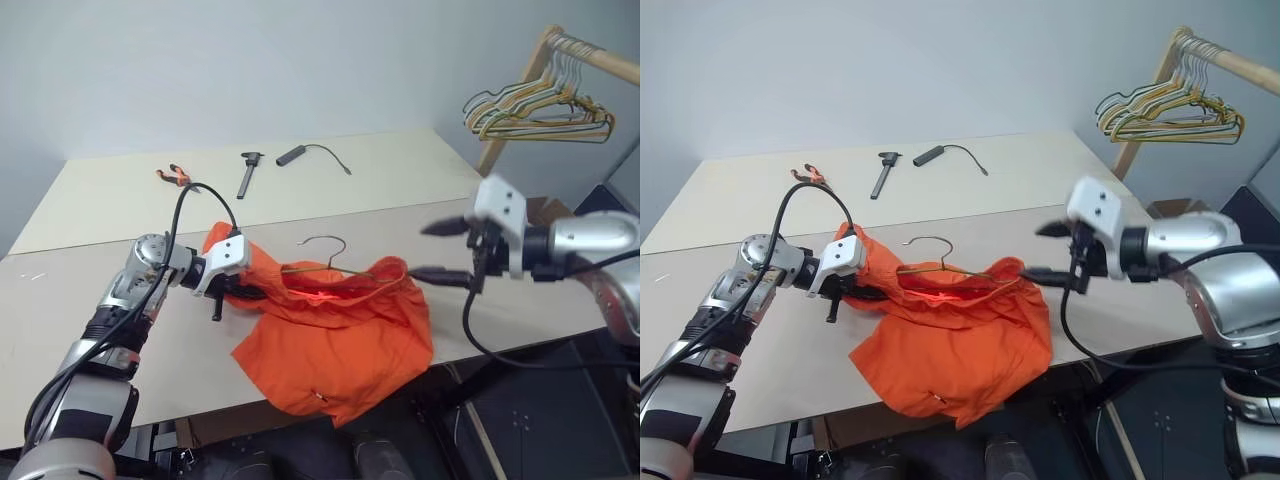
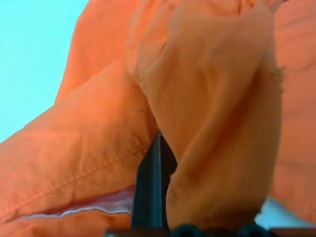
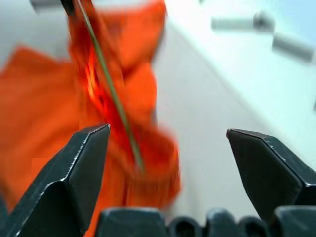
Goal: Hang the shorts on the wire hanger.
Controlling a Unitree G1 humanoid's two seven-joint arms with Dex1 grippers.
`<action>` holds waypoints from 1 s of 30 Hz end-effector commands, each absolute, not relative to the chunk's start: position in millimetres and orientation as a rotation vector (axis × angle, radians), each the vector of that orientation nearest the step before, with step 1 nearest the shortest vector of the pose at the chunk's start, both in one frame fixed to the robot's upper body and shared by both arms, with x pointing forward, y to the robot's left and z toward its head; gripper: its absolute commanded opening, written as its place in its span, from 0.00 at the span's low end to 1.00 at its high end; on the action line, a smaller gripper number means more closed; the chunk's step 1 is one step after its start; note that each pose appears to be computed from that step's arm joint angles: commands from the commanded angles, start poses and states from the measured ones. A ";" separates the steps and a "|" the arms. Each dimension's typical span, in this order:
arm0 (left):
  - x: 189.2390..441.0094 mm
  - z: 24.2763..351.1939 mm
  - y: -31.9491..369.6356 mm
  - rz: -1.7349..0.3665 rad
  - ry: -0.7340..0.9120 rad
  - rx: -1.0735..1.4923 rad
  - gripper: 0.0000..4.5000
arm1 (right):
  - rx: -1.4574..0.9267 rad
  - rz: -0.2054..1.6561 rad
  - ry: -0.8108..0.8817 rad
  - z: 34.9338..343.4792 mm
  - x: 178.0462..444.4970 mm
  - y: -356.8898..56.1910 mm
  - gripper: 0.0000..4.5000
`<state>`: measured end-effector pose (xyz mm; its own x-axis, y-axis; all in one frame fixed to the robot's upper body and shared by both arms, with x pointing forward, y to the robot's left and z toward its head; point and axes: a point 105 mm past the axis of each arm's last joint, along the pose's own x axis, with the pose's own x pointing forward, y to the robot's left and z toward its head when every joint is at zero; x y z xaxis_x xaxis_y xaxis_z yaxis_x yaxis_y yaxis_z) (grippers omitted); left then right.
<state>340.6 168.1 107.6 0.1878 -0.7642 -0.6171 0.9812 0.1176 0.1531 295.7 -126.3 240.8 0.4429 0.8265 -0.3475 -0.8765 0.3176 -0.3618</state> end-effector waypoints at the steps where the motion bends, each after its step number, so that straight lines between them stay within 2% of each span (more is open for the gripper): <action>1: 348.3 127.4 163.0 -1.331 0.377 0.628 0.00 | -0.550 1.179 0.114 235.9 294.1 -96.5 0.99; 6: 349.7 130.2 161.0 -1.336 0.371 0.628 0.00 | -0.619 1.185 0.251 205.6 313.1 -63.8 0.99; 10: 349.0 129.6 162.7 -1.335 0.375 0.633 0.00 | -0.644 1.155 0.288 199.0 323.8 -57.3 0.73; 20: 345.7 130.9 169.9 -1.324 0.384 0.643 0.00 | -0.595 1.217 0.217 203.5 317.4 -56.9 0.01; 28: 345.5 143.4 176.2 -1.313 0.359 0.625 0.00 | -0.587 1.230 0.194 188.7 320.1 -61.9 0.01; 30: 344.1 150.6 176.3 -1.318 0.345 0.581 0.10 | -0.588 1.233 0.183 186.6 320.5 -63.3 0.00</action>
<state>341.3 172.3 124.6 0.1825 -0.7737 -0.6067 0.9821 0.1150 0.1489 318.8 -61.1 176.4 0.3221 0.8203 -0.4727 -0.9368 0.2041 -0.2842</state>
